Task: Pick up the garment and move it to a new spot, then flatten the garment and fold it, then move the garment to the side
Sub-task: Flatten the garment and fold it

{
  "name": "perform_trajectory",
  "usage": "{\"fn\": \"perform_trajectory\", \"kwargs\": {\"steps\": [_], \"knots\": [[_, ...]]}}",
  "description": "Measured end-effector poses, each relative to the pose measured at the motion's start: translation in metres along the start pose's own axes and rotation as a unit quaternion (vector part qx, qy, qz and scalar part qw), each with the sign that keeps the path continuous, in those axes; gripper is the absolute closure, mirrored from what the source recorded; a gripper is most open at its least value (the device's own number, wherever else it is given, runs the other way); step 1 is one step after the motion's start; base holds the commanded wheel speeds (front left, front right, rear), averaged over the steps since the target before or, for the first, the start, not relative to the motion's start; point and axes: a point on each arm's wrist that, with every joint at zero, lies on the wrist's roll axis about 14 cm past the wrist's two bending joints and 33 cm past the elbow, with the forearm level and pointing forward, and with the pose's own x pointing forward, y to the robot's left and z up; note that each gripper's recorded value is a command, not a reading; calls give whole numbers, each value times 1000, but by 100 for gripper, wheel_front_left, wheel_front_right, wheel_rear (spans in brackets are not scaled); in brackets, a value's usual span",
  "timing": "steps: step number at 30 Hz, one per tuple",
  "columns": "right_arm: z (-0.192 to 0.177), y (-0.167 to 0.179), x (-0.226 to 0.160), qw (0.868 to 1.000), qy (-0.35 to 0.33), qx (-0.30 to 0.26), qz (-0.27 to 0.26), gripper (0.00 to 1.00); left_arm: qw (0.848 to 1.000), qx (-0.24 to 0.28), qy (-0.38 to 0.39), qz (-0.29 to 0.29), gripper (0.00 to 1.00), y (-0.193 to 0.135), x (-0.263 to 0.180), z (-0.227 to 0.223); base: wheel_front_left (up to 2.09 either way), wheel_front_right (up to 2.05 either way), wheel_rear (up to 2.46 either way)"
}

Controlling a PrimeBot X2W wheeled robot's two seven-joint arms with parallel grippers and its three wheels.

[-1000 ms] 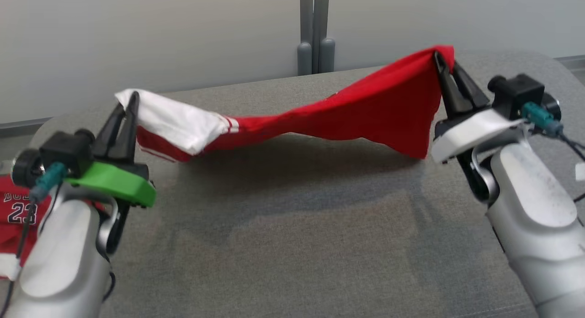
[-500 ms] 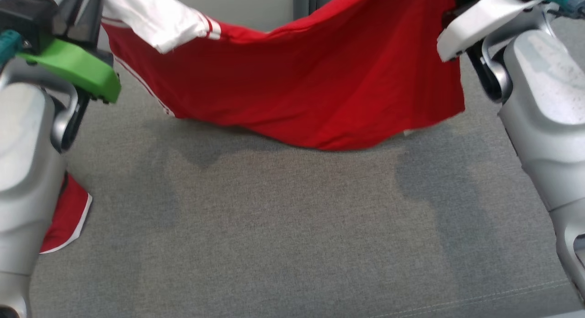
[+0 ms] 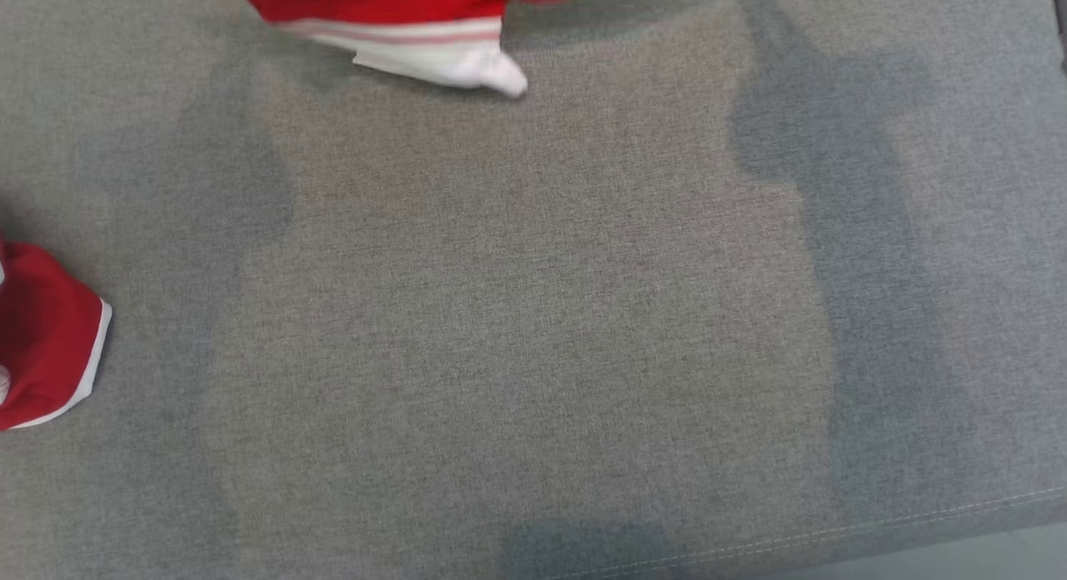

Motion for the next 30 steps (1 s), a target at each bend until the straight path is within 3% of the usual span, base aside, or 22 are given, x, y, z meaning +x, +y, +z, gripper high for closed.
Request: {"fn": "perform_trajectory", "kwargs": {"steps": [4,9,16,22,30], "knots": [[15,-17,15,999,-30,-12,-27,100,997,37,-65,9,100,10,25,45,0,0,0],[-3,-32,11,998,-23,-20,-56,100,993,50,-107,10,100,11,31,66,0,0,0],[-108,-32,-28,994,78,3,-73,100,999,-31,-35,4,100,-18,8,-24,0,0,0],[-205,3,-90,978,188,63,-63,100,991,-117,57,9,100,-58,-45,-113,0,0,0],[-251,52,-187,945,288,146,-41,100,960,-212,181,32,100,-110,-149,-171,0,0,0]]}}
